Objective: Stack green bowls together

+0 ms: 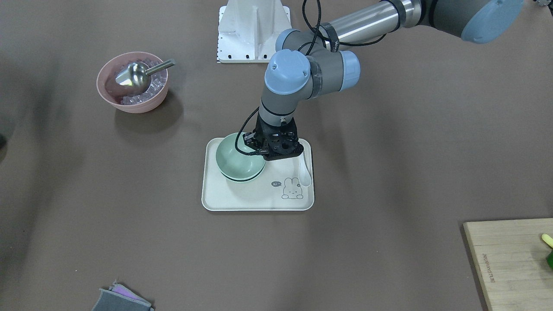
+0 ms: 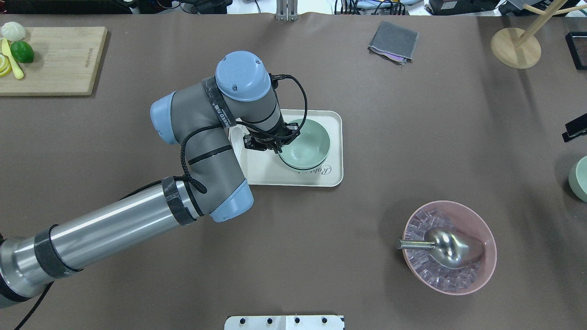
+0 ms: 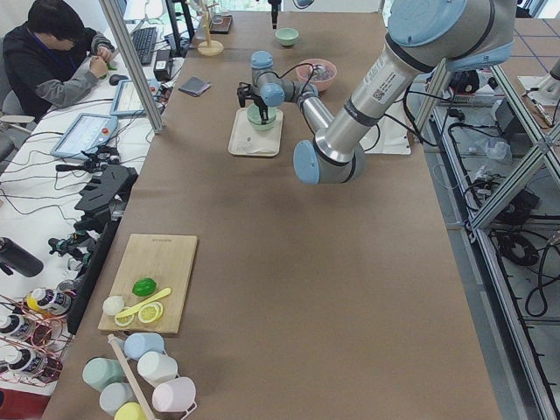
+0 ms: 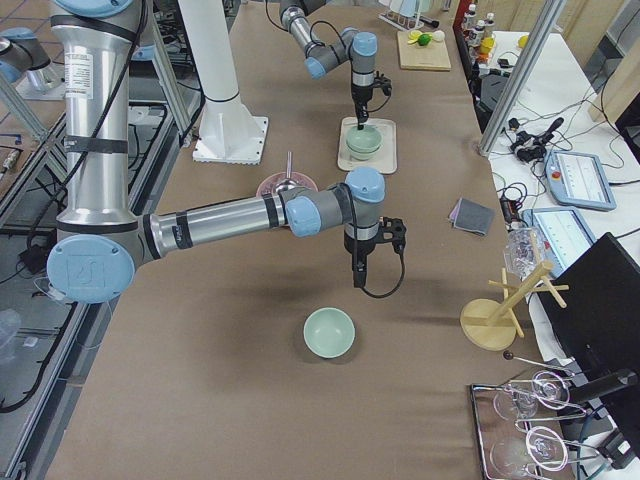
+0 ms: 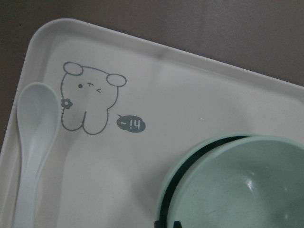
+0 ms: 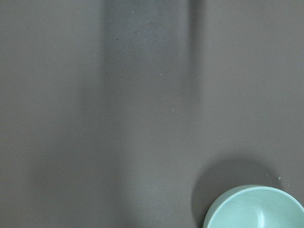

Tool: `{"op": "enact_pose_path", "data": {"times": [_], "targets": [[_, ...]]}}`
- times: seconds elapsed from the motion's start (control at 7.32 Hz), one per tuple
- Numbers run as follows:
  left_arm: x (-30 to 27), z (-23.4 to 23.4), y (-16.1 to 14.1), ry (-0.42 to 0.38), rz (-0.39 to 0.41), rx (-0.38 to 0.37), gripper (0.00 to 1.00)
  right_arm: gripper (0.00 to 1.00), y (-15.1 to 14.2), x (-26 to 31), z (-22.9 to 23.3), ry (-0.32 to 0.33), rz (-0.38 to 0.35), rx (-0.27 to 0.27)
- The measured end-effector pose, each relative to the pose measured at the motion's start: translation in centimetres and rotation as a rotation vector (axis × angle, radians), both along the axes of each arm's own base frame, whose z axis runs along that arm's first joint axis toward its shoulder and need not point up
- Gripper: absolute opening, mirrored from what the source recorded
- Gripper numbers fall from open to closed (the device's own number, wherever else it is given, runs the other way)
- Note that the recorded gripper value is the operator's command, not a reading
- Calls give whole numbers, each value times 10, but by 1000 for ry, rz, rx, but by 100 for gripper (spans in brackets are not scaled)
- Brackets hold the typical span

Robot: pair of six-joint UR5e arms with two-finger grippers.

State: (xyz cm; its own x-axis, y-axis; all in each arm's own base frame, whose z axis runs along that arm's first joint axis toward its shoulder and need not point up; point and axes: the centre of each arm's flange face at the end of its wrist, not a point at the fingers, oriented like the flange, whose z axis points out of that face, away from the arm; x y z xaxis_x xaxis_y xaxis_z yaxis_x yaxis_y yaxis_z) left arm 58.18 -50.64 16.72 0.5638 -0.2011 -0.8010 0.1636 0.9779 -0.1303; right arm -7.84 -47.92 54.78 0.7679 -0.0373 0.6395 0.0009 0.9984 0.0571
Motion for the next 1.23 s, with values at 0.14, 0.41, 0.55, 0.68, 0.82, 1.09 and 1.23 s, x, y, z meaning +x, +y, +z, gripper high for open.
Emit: {"op": "enact_pose_path", "data": {"times": [0.14, 0.41, 0.55, 0.68, 0.82, 1.09, 1.23], "targets": [[0, 0, 0, 4, 0, 3, 0, 100, 0, 0, 0, 0, 0, 1], [0, 2, 0, 15, 0, 11, 0, 100, 0, 0, 0, 1, 0, 1], [0, 2, 0, 17, 0, 12, 0, 100, 0, 0, 0, 1, 0, 1], [0, 2, 0, 17, 0, 12, 0, 100, 0, 0, 0, 1, 0, 1], [0, 3, 0, 17, 0, 12, 0, 100, 0, 0, 0, 1, 0, 0], [0, 3, 1, 16, 1, 11, 0, 100, -1, 0, 0, 1, 0, 1], [1, 4, 2, 16, 2, 11, 0, 100, -1, 0, 0, 1, 0, 1]]}}
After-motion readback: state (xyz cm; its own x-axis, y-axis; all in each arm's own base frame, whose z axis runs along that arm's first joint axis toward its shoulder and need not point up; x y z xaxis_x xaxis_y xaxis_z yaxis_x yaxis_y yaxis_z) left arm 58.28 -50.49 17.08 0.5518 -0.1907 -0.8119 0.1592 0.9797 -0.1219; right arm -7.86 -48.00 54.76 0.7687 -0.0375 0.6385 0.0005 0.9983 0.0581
